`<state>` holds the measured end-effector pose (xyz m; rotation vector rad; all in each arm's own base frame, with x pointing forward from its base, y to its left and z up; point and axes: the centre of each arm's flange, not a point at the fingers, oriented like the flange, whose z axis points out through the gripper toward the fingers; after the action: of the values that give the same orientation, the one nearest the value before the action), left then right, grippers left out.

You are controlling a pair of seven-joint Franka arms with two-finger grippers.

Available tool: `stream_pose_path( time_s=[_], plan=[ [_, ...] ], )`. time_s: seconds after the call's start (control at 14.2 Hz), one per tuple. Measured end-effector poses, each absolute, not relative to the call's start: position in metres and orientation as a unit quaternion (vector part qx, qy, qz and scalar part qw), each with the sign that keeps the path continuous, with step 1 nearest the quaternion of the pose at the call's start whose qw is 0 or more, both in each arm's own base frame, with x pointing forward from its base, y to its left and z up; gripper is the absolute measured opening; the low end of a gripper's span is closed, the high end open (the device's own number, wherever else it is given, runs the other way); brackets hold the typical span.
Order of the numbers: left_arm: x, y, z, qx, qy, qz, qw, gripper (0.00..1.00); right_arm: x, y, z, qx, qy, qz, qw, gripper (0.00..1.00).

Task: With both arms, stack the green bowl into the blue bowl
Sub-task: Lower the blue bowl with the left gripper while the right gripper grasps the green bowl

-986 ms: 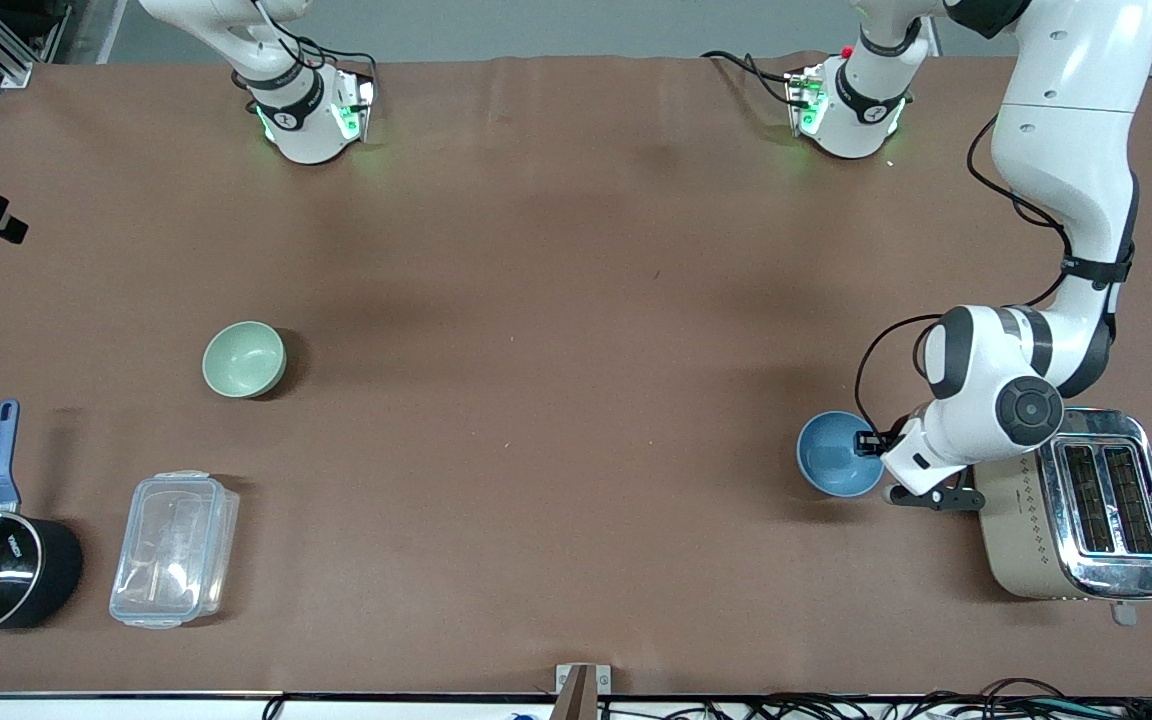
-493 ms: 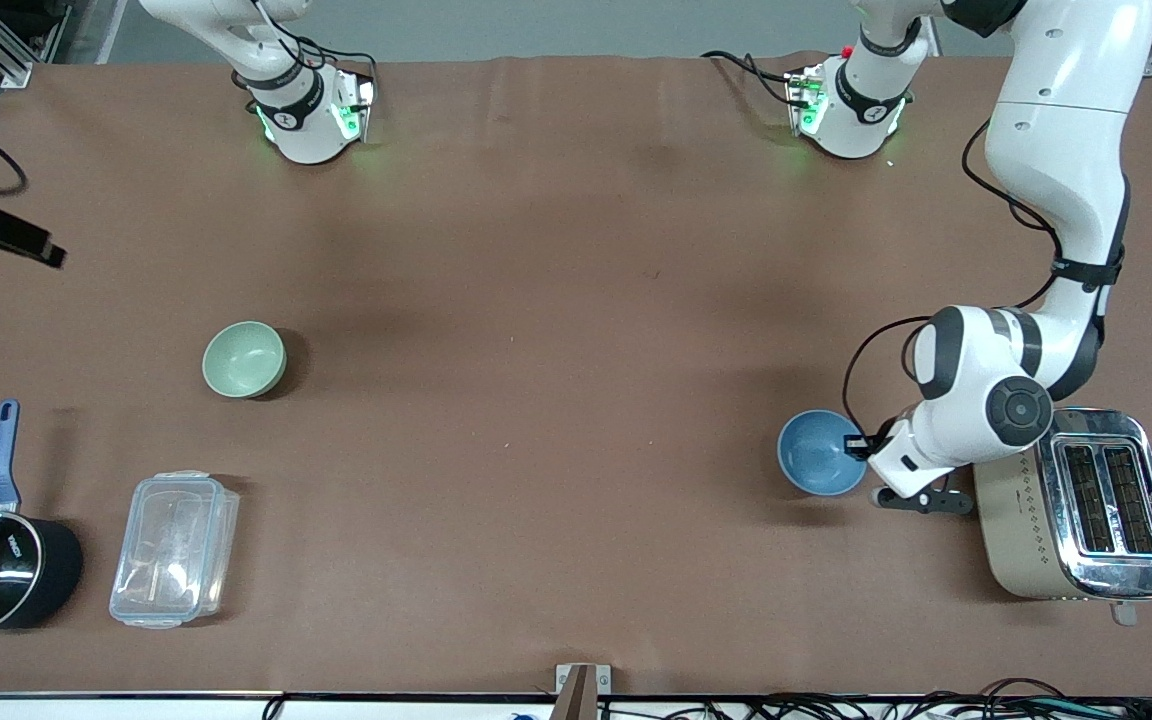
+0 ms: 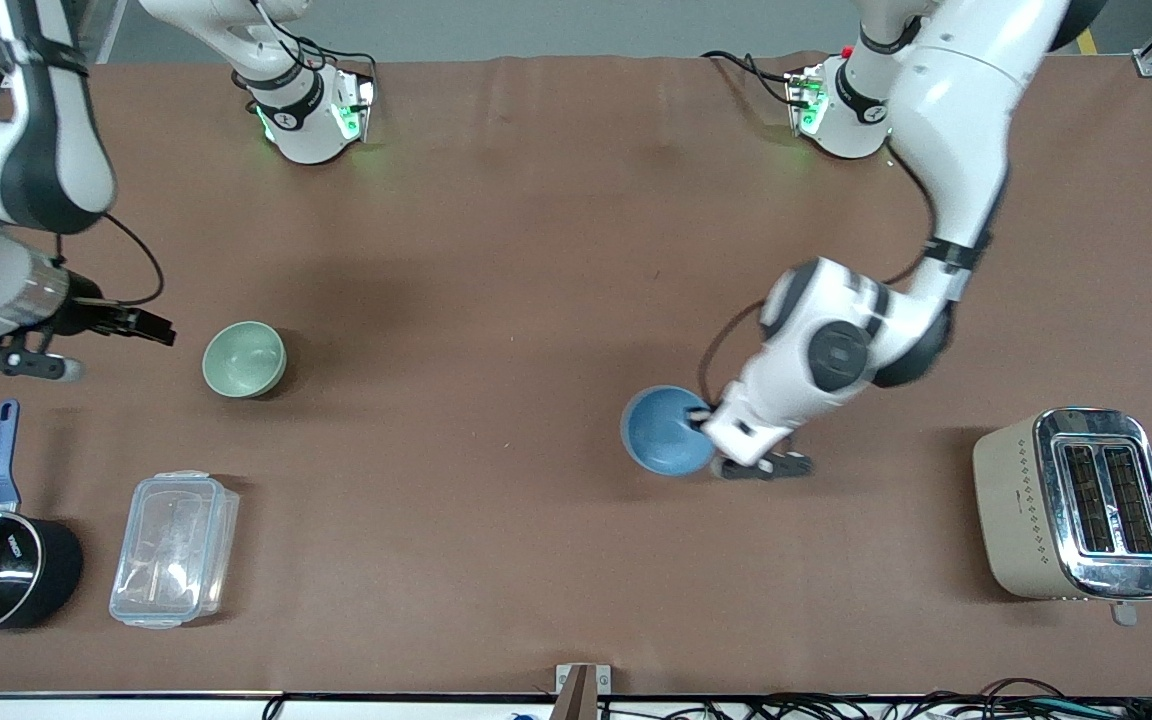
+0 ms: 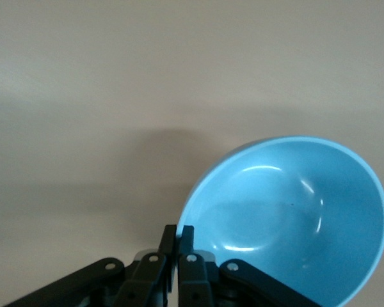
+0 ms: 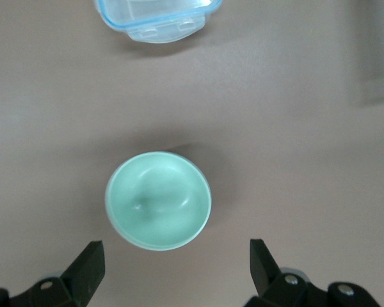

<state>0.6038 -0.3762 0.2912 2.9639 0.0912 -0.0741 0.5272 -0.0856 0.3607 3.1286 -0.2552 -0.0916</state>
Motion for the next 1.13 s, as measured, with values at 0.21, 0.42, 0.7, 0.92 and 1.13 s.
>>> stream_pose_path(
  time_s=[0.21, 0.42, 0.7, 0.92, 1.13],
  plan=[
    [0.559, -0.446, 0.268, 0.995, 0.037, -0.044, 0.081, 0.04, 0.491, -0.096, 0.291, 0.997, -0.081, -0.009, 0.006, 1.0],
    [0.544, -0.469, 0.243, 0.995, 0.037, -0.054, 0.077, 0.04, 0.483, -0.098, 0.252, 0.996, -0.084, -0.001, 0.013, 0.97],
    [0.549, -0.464, 0.223, 0.994, 0.045, -0.055, 0.078, 0.08, 0.484, -0.1, 0.218, 0.995, -0.104, -0.003, 0.008, 0.85],
    [0.557, -0.466, 0.233, 0.994, 0.046, -0.044, 0.088, 0.21, 0.484, -0.1, 0.205, 0.994, -0.105, 0.003, 0.012, 0.7],
    [0.587, -0.45, 0.289, 0.995, 0.047, -0.002, 0.087, 0.53, 0.483, -0.098, 0.202, 0.994, -0.111, -0.003, 0.008, 0.38]
  ],
)
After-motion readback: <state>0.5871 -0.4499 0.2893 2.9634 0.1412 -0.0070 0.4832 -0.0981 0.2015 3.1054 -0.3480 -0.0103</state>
